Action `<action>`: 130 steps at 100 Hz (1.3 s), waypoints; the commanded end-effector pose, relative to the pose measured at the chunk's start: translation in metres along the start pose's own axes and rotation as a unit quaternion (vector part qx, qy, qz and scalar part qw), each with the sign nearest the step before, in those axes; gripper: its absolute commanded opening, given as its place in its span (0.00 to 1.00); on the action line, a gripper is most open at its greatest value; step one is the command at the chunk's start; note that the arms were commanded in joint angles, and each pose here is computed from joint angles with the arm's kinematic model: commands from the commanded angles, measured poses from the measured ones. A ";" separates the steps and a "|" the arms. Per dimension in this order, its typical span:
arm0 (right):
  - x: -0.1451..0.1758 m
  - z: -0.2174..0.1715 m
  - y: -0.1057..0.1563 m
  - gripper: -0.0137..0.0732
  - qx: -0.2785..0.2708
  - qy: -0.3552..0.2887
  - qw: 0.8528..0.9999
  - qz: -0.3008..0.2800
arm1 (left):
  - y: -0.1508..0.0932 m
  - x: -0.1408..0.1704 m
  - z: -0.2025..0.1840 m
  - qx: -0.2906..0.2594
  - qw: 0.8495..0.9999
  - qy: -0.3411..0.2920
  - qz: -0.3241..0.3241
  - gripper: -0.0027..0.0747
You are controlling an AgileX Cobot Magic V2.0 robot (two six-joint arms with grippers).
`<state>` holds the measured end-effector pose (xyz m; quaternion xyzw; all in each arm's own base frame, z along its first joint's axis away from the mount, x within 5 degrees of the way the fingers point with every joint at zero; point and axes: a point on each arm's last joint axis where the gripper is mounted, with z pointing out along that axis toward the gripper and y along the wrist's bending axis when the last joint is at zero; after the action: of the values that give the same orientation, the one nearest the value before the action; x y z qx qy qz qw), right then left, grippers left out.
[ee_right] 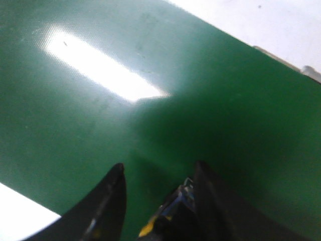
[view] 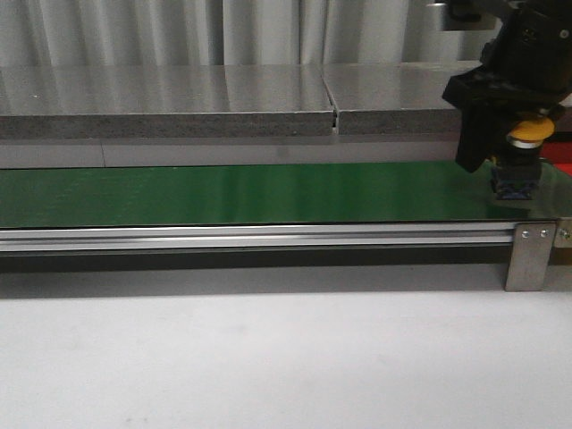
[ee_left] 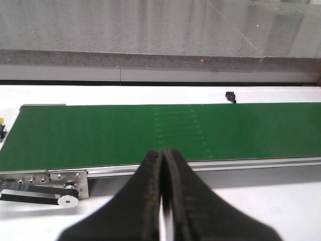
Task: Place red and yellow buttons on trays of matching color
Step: 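Carry the yellow button into the yellow tray and open the right gripper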
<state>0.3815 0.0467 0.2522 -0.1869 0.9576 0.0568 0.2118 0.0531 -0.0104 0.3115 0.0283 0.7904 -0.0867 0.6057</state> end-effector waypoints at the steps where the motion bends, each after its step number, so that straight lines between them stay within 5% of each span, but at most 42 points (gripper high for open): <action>1: -0.011 -0.037 -0.009 0.25 0.017 -0.042 0.999 0.008 | -0.002 -0.014 -0.002 0.010 0.999 -0.046 -0.004 0.01; 22: -0.003 -0.073 -0.032 0.25 0.029 -0.039 0.998 0.042 | -0.002 -0.014 -0.002 0.010 0.999 -0.046 -0.004 0.01; 43: 0.025 -0.108 -0.077 0.25 0.057 -0.049 0.988 0.134 | -0.002 -0.014 -0.002 0.010 0.999 -0.046 -0.004 0.01; 71: 0.079 -0.129 -0.151 0.25 0.076 -0.103 0.946 0.299 | -0.002 -0.014 -0.002 0.010 0.999 -0.046 -0.004 0.01; 91: 0.110 -0.114 -0.183 0.25 0.074 -0.108 0.918 0.374 | -0.002 -0.014 -0.002 0.010 0.999 -0.046 -0.004 0.01; 130: 0.113 -0.047 -0.206 0.25 0.042 -0.074 0.919 0.386 | -0.002 -0.014 -0.002 0.010 0.999 -0.046 -0.004 0.01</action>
<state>0.3421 -0.1905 0.2214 0.2157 0.9476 0.1135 0.2063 0.0531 -0.0104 0.3115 0.0283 0.7904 -0.0867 0.6057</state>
